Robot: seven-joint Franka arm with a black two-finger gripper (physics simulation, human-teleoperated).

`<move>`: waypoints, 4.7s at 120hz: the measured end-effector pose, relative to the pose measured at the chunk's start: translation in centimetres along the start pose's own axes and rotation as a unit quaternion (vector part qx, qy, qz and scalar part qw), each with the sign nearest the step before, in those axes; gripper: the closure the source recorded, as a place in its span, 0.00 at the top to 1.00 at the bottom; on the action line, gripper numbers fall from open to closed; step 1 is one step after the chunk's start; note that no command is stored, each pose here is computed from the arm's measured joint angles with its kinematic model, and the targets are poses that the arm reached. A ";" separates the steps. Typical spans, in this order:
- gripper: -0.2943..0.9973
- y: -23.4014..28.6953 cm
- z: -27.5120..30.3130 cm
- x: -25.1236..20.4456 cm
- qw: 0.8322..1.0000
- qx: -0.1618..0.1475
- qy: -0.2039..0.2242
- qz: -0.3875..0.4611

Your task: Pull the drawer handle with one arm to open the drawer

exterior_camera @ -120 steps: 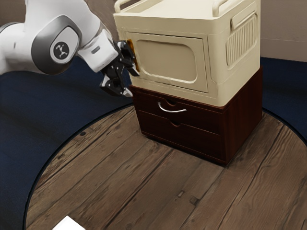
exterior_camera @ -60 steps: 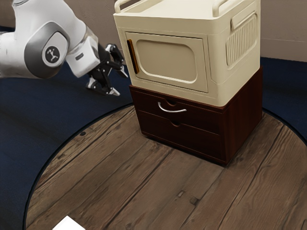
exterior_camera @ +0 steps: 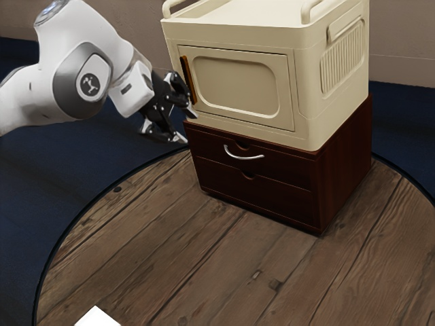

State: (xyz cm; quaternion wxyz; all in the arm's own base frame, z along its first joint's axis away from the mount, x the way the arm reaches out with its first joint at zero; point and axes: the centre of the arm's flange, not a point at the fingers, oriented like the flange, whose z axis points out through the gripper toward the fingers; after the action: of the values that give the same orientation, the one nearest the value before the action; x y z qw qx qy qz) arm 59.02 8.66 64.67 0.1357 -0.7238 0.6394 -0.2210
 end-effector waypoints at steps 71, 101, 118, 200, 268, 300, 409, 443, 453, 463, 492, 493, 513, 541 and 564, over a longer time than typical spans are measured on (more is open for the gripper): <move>0.41 0.9 6.7 6.4 0.999 -0.020 0.022 0.022; 0.38 1.0 7.0 4.7 0.999 -0.019 -0.022 0.021; 0.37 0.8 7.8 5.2 1.000 -0.012 -0.021 0.016; 0.36 0.6 10.4 5.9 1.000 -0.004 -0.008 -0.013; 0.28 1.3 11.3 6.2 1.000 -0.009 0.000 -0.027; 0.27 2.3 11.1 6.2 0.999 -0.015 0.000 -0.029; 0.25 8.1 6.8 5.1 0.999 -0.022 -0.008 -0.035; 0.25 9.6 6.2 5.0 0.999 -0.025 -0.009 -0.036; 0.25 10.2 6.0 4.9 0.999 -0.026 -0.009 -0.036; 0.25 10.8 5.4 4.9 0.999 -0.025 -0.009 -0.036; 0.25 12.0 4.4 4.8 0.999 -0.023 -0.009 -0.036; 0.25 12.1 4.4 4.8 0.999 -0.023 -0.009 -0.036; 0.25 12.8 3.9 4.8 0.999 -0.023 -0.009 -0.036; 0.24 14.1 2.7 4.7 0.999 -0.019 -0.011 -0.035; 0.28 14.7 0.6 4.7 0.999 -0.020 -0.016 -0.029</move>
State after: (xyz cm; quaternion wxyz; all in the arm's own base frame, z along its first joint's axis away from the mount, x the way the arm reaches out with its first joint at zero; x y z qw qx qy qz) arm 47.01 1.84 57.76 0.1247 -0.7482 0.6200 -0.2008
